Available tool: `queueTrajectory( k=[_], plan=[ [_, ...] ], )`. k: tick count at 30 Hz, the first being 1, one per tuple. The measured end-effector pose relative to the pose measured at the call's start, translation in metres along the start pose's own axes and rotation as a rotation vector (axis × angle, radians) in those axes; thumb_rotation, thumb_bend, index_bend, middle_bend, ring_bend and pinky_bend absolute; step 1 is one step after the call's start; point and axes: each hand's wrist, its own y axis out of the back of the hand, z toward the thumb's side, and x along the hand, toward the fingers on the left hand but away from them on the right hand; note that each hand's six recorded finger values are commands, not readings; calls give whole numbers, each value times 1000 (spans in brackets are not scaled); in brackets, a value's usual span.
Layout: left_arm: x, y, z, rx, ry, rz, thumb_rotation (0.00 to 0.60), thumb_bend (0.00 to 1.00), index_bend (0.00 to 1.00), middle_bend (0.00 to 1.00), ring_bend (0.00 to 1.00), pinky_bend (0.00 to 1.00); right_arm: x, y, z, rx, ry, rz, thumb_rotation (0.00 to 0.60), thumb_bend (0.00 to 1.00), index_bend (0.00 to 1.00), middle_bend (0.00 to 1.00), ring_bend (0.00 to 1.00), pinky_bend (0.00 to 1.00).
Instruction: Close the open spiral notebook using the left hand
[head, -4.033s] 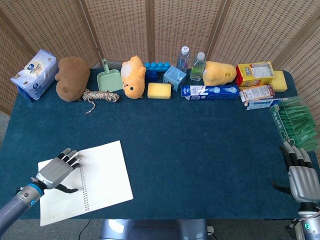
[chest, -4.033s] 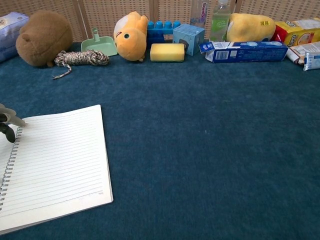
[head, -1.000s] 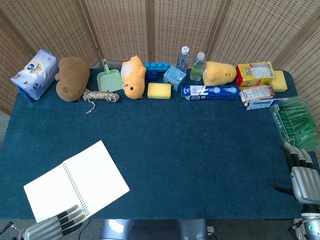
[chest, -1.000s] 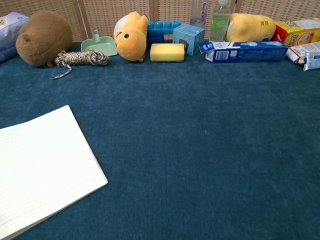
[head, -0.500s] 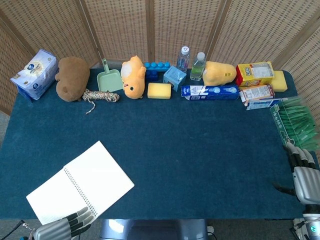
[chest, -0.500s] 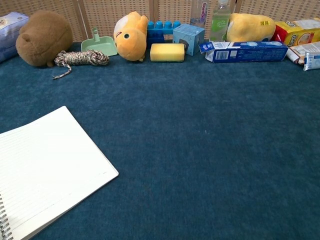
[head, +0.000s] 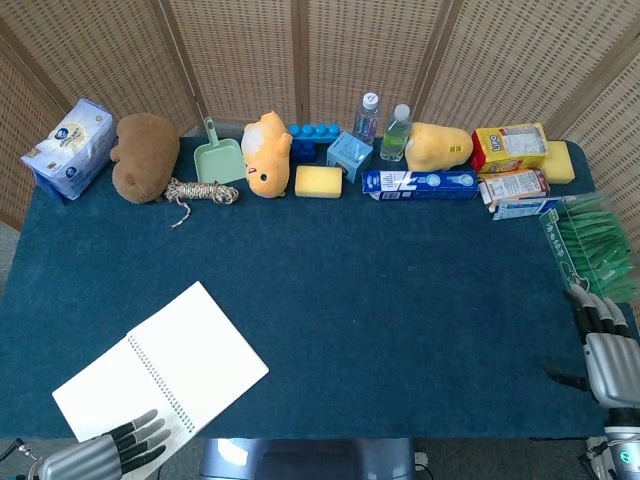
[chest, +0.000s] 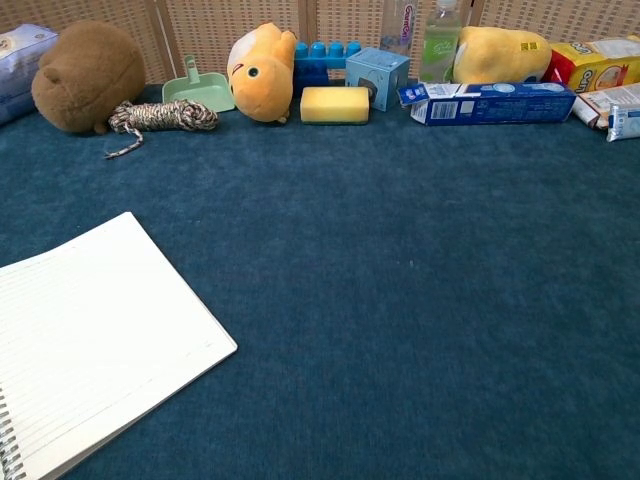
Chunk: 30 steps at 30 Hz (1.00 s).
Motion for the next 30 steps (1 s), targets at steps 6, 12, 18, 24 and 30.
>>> queueTrajectory(
  k=[6, 12, 18, 24, 30],
  plan=[
    [-26, -7, 12, -15, -42, -10, 537, 159, 0, 0, 0, 0, 0, -5, 4, 15, 6, 11, 600, 0, 0, 0, 0, 21],
    [-46, -14, 27, -21, -29, -10, 600, 159, 0, 0, 0, 0, 0, -7, 6, 18, 6, 15, 600, 0, 0, 0, 0, 22],
    [-53, -26, 41, -25, -18, -32, 600, 158, 0, 0, 0, 0, 0, -7, 4, 11, 2, 17, 600, 0, 0, 0, 0, 21],
    [-53, -28, 50, -25, 3, -2, 600, 159, 0, 0, 0, 0, 0, -6, 4, 2, 2, 16, 600, 0, 0, 0, 0, 22],
    [-48, -32, 55, -27, 42, 29, 600, 159, 0, 0, 0, 0, 0, -6, 3, -3, 3, 18, 600, 0, 0, 0, 0, 22]
  ],
)
